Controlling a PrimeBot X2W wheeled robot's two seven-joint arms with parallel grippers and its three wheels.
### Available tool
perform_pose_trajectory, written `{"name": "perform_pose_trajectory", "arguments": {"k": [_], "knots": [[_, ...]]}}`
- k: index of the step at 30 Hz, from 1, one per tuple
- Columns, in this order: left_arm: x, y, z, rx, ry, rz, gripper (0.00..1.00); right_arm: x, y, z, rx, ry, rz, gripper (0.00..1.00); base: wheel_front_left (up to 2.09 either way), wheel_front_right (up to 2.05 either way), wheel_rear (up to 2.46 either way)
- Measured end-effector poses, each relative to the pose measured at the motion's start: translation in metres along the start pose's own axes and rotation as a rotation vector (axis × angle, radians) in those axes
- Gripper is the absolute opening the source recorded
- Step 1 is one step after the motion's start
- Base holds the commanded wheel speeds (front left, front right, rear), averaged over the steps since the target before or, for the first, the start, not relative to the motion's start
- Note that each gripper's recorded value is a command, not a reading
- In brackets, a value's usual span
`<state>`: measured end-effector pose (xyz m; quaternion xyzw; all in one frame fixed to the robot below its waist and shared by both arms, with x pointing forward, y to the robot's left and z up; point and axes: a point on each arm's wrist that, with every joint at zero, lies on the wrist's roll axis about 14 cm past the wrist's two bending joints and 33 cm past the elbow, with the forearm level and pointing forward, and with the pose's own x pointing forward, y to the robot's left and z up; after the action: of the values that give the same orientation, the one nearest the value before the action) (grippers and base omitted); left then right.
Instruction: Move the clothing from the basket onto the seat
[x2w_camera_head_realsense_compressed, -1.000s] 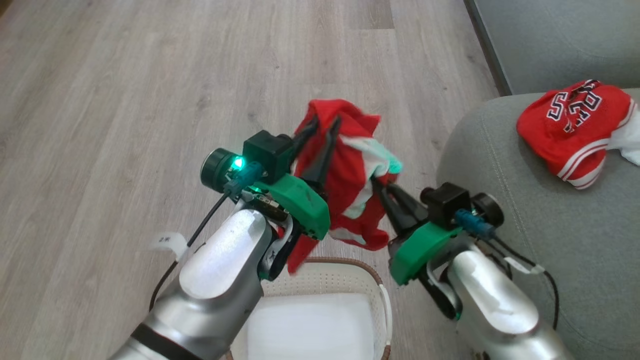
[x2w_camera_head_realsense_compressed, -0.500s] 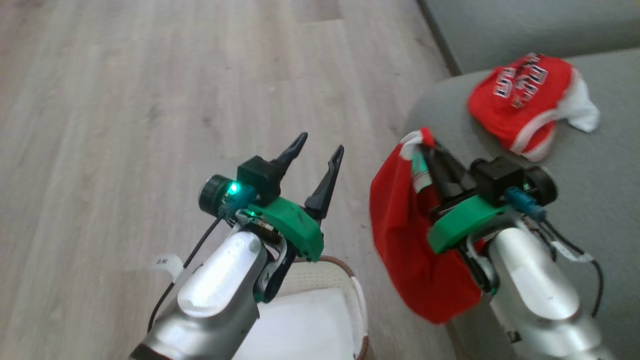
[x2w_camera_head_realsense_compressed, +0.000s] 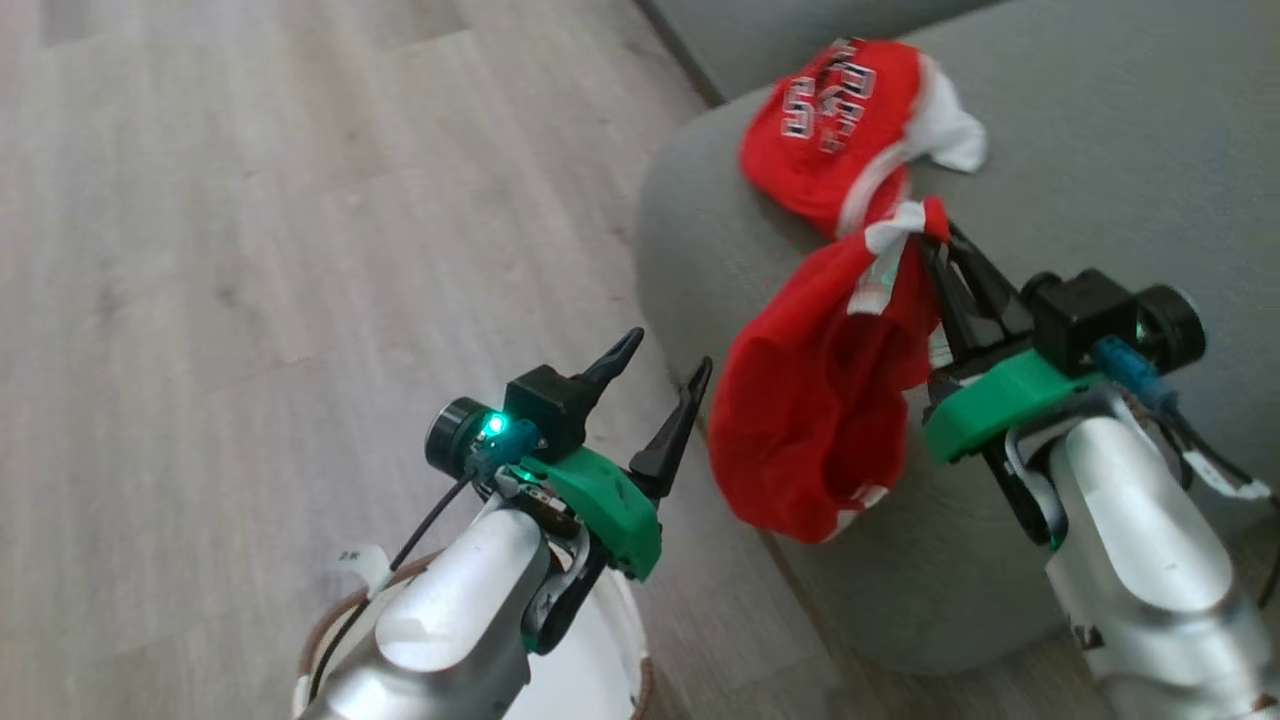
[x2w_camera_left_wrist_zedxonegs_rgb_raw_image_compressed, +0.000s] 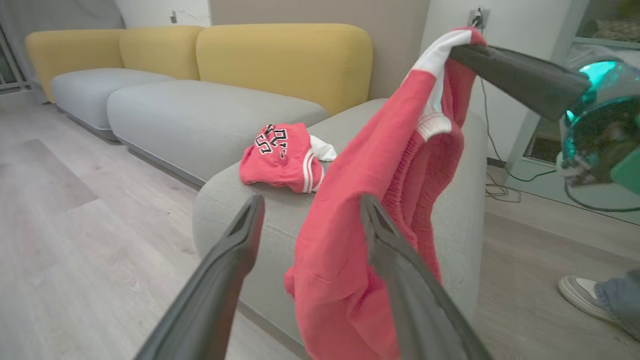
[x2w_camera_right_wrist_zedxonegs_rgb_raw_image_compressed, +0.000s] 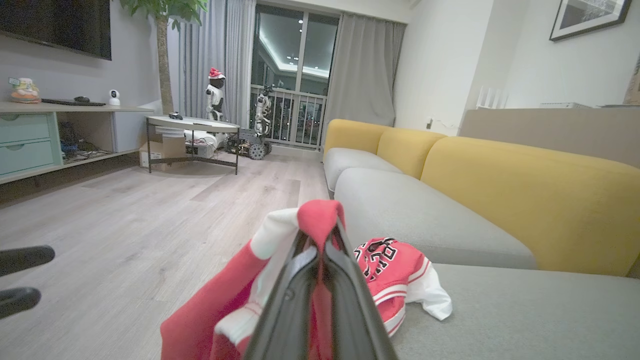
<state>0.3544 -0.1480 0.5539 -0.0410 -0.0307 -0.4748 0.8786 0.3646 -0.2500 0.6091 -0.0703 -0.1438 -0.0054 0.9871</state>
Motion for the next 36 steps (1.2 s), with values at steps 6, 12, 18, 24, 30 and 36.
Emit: {"name": "perform_pose_trajectory", "arguments": {"k": [6, 12, 18, 24, 30, 36], "knots": [[0.014, -0.026, -0.015, -0.022, 0.032, -0.090, 1.00, -0.007, -0.025, 0.006, -0.033, 0.000, -0.053, 0.00, 0.00, 0.00, 0.00], [0.017, -0.024, -0.026, -0.054, 0.051, -0.094, 1.00, 0.007, -0.030, 0.004, -0.079, 0.029, -0.026, 0.00, 0.00, 0.00, 0.00], [0.011, -0.007, -0.034, -0.074, 0.061, -0.050, 1.00, 0.050, -0.045, 0.034, -0.162, -0.027, 0.002, 0.00, 0.00, 0.00, 0.00], [0.013, 0.022, -0.037, -0.079, 0.044, 0.008, 1.00, 0.107, -0.078, 0.084, -0.216, -0.121, -0.031, 0.00, 0.00, 0.00, 0.00], [0.015, 0.065, -0.038, -0.066, 0.013, 0.072, 1.00, 0.162, -0.115, 0.126, -0.348, -0.176, -0.088, 0.00, 0.00, 0.00, 0.00], [0.006, 0.095, -0.060, -0.080, 0.037, 0.127, 1.00, 0.200, -0.163, 0.119, -0.314, -0.173, -0.236, 0.00, 0.00, 0.00, 0.00]]}}
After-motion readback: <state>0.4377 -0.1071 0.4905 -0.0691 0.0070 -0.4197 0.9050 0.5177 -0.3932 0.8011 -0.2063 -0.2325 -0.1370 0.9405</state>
